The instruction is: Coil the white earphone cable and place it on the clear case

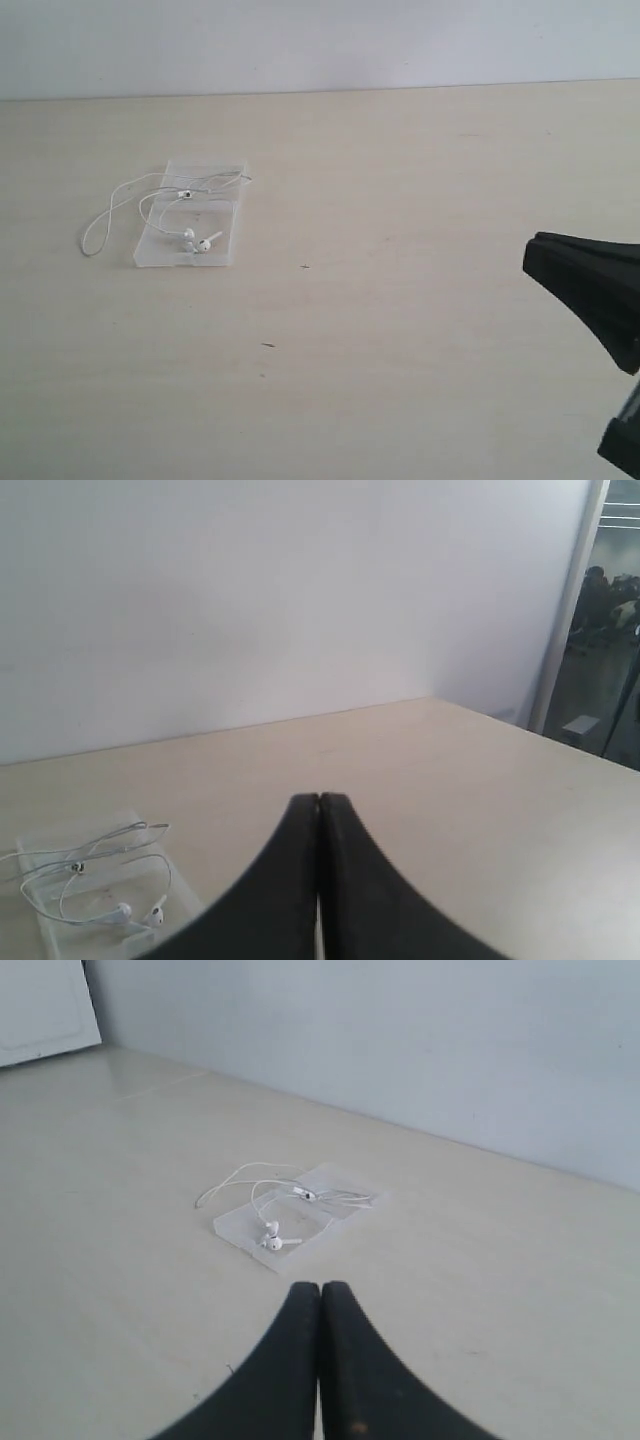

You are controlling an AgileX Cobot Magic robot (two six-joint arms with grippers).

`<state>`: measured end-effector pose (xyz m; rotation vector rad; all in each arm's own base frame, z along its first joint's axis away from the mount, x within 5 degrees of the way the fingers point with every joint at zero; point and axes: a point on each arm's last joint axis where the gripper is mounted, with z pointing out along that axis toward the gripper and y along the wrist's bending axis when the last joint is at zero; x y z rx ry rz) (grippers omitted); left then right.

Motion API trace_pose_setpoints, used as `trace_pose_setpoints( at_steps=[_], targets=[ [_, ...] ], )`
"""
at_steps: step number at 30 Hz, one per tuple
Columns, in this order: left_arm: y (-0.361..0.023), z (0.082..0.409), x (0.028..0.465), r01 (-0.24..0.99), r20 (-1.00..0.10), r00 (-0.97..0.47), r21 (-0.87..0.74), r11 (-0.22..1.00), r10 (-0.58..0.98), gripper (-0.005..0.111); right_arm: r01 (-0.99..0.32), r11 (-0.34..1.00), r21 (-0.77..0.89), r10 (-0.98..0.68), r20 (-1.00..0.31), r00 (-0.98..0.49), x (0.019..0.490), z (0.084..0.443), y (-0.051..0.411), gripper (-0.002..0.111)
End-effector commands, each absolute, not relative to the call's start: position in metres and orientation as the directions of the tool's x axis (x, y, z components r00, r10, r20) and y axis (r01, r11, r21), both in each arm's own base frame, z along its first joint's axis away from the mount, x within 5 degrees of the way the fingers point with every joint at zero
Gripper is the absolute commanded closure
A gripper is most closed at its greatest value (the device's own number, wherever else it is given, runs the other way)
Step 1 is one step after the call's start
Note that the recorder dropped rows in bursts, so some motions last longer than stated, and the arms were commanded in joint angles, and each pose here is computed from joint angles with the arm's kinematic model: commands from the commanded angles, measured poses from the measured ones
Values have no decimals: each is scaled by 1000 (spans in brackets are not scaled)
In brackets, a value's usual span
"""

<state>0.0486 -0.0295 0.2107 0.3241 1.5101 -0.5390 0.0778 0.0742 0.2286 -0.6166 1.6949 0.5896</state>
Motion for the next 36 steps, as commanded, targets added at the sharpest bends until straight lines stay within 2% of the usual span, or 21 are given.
trace_pose_setpoints(
  at_steps=[1,10,25,29,36],
  targets=[
    [-28,204,49,504,-992,-75,-122,855,-98,107,-680,732,45,-62,-989,-133,69,221,66,108],
    [-26,194,50,462,-977,-191,-172,870,-92,107,-656,735,172,43,-977,-208,66,217,62,108],
    [-25,190,49,446,-971,-230,-169,879,-70,107,-656,735,170,42,-978,-207,66,217,62,108],
    [-25,190,49,446,-971,-230,-169,879,-70,107,-689,720,-77,-140,-989,-37,66,218,62,108],
    [-25,190,49,446,-971,-230,-169,879,-70,107,-684,722,-103,-143,-990,-2,63,220,59,108]
  ],
)
